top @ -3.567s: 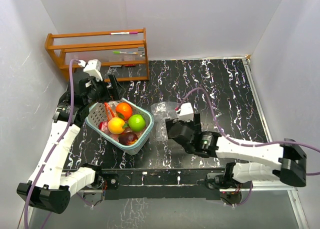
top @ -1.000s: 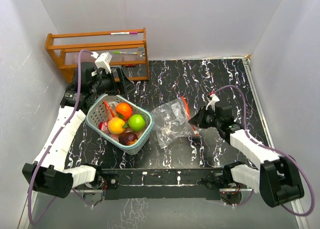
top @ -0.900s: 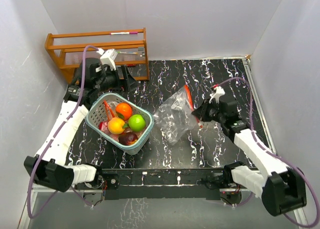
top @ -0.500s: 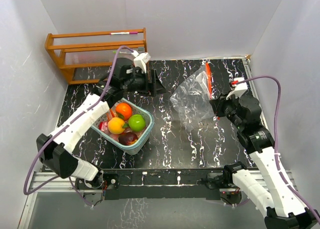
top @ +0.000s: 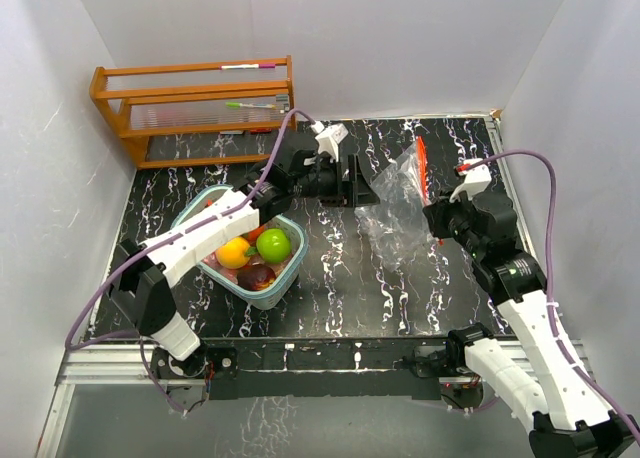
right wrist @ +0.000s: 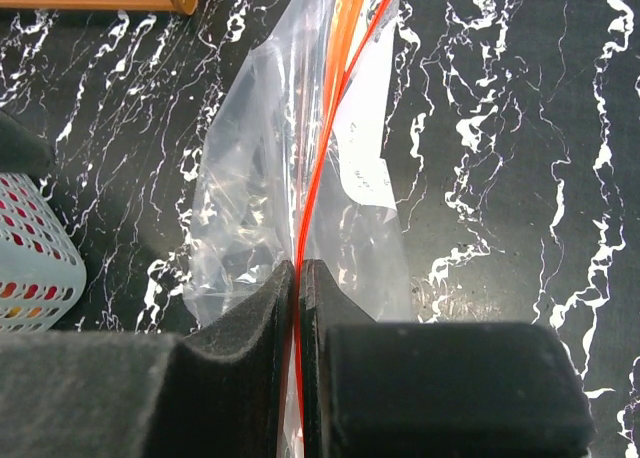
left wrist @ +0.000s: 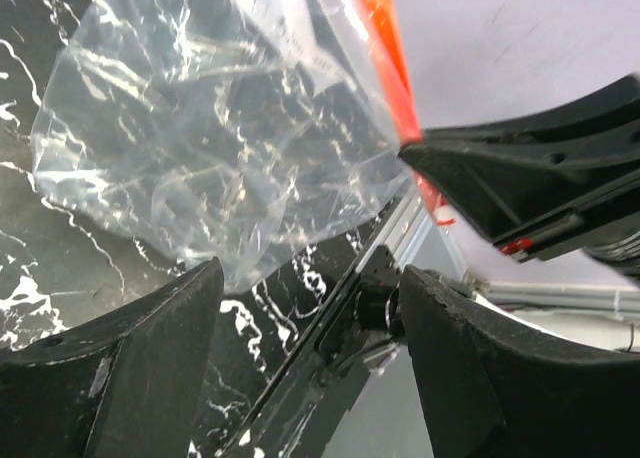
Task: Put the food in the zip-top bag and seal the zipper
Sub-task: Pick up the zipper food storage bag at the center of the board.
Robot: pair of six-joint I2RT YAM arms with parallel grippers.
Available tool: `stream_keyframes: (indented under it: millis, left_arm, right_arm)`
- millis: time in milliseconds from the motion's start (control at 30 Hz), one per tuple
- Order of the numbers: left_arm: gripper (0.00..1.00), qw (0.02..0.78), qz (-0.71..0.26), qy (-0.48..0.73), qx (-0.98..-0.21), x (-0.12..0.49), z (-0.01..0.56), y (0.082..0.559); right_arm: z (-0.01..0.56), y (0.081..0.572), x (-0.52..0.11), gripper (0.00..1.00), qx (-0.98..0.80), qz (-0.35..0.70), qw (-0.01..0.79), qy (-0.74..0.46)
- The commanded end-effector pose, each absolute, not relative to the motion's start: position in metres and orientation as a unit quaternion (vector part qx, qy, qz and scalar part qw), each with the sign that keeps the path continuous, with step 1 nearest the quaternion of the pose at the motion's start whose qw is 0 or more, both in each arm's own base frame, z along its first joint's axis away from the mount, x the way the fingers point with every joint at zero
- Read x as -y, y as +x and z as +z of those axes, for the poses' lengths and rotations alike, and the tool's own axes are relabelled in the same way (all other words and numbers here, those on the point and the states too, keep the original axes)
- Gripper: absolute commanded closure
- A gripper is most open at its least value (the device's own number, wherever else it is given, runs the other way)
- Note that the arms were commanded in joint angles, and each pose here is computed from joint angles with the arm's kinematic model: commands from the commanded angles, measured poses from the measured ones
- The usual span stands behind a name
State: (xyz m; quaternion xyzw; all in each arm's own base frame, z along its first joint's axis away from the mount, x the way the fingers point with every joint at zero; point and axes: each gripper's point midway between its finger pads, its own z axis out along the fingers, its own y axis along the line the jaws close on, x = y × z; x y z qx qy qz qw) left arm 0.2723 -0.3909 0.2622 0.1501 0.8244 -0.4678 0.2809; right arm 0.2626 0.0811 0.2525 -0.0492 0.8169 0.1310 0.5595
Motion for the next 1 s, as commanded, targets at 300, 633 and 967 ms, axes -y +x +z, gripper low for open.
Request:
stream_keyframes:
  millis: [300, 633, 967]
  left_arm:
    - [0.34, 0.319, -0.509, 0.091, -0.794, 0.437, 0.307, 0.321]
    - [0.37, 0.293, -0.516, 0.095, -0.799, 0.467, 0.291, 0.325]
    - [0.34, 0.265, -0.496, 0.118, -0.818, 0.492, 0.256, 0.317]
  right_arm:
    - [0.262, 0.274, -0.089, 0.92, -0.805, 0.138, 0.573, -0.064]
    - [0.266, 0.281, -0.094, 0.92, -0.805, 0.139, 0.572, -0.077]
    - [0.266, 0.284, -0.102, 0.92, -0.803, 0.148, 0.571, -0.086]
